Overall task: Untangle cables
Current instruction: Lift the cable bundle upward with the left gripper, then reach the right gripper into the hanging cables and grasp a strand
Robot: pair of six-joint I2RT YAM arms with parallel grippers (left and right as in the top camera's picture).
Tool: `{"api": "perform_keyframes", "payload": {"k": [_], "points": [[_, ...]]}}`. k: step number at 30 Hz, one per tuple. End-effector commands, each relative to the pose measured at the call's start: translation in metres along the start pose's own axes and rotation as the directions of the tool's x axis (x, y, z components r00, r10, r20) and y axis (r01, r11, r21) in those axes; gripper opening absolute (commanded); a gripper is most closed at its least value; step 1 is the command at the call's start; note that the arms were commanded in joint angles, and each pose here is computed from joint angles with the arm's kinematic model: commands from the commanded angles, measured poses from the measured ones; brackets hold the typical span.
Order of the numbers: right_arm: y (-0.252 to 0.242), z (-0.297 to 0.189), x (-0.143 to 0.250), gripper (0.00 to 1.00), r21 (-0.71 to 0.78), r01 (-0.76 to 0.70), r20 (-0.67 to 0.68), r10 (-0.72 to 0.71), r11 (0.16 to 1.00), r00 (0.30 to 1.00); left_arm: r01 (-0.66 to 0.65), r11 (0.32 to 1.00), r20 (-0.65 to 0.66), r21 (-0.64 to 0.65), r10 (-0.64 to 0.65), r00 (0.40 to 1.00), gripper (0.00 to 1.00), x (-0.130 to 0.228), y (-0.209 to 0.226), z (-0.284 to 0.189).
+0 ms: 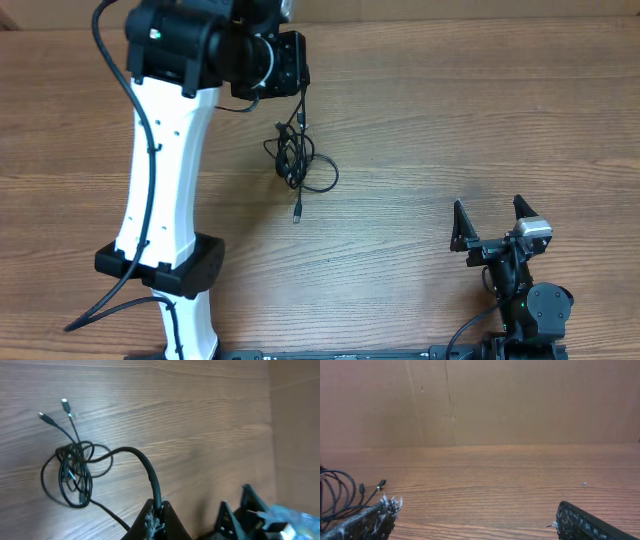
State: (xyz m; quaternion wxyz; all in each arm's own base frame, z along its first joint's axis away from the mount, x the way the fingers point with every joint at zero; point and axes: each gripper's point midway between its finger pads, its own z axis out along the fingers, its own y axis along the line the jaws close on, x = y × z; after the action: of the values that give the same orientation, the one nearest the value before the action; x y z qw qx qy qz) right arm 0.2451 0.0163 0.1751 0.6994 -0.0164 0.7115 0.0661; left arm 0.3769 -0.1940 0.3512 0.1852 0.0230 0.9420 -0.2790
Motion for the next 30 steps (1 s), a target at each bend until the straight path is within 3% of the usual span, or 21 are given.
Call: {"api": "perform_keyframes", "payload": {"k": [1,6,8,9,12,17,20,24,27,30], "points": [[-0.003,0.000,0.002,1.00,0.017,0.004,0.002,-0.004,1.000,1.000,-0.055,0.992,0.037,0.114,0.051,0.998,0.04,0.010,-0.026,-0.033],[-0.002,0.000,-0.001,1.00,0.011,0.001,0.014,-0.001,1.000,1.000,-0.066,0.990,0.054,0.121,0.060,0.997,0.04,0.012,-0.030,-0.042],[0.019,-0.001,-0.003,1.00,-0.112,-0.095,0.008,0.096,0.989,0.995,-0.065,0.991,0.055,0.119,0.059,0.997,0.04,0.012,-0.029,-0.042],[0.041,-0.005,0.000,1.00,-0.236,-0.196,-0.043,0.191,0.952,0.981,-0.065,0.991,0.055,0.118,0.059,0.997,0.04,0.012,-0.029,-0.042],[0.074,-0.017,-0.012,1.00,-0.419,-0.342,-0.109,0.327,0.841,0.939,-0.062,0.994,0.066,0.084,0.057,0.996,0.04,0.009,-0.023,-0.041],[0.095,-0.039,-0.071,1.00,-0.589,-0.254,0.058,0.354,0.767,0.933,-0.058,0.998,0.073,0.040,0.055,0.996,0.04,0.011,-0.024,-0.037],[0.099,-0.053,-0.108,1.00,-0.614,-0.193,0.140,0.346,0.766,0.928,-0.003,0.998,0.062,0.063,-0.001,0.998,0.04,0.015,-0.036,-0.033],[0.104,-0.059,-0.139,1.00,-0.594,-0.179,0.112,0.301,0.784,0.947,0.073,0.993,0.051,0.091,-0.078,0.996,0.04,0.019,-0.049,-0.029],[0.105,-0.052,-0.149,1.00,-0.558,-0.168,0.021,0.217,0.813,0.976,0.080,0.991,0.050,0.106,-0.086,0.995,0.04,0.020,-0.058,-0.027],[0.104,-0.040,-0.152,1.00,-0.505,-0.222,-0.162,0.161,0.834,0.974,0.109,0.988,0.047,0.111,-0.115,0.992,0.04,0.021,-0.061,-0.027]]}}
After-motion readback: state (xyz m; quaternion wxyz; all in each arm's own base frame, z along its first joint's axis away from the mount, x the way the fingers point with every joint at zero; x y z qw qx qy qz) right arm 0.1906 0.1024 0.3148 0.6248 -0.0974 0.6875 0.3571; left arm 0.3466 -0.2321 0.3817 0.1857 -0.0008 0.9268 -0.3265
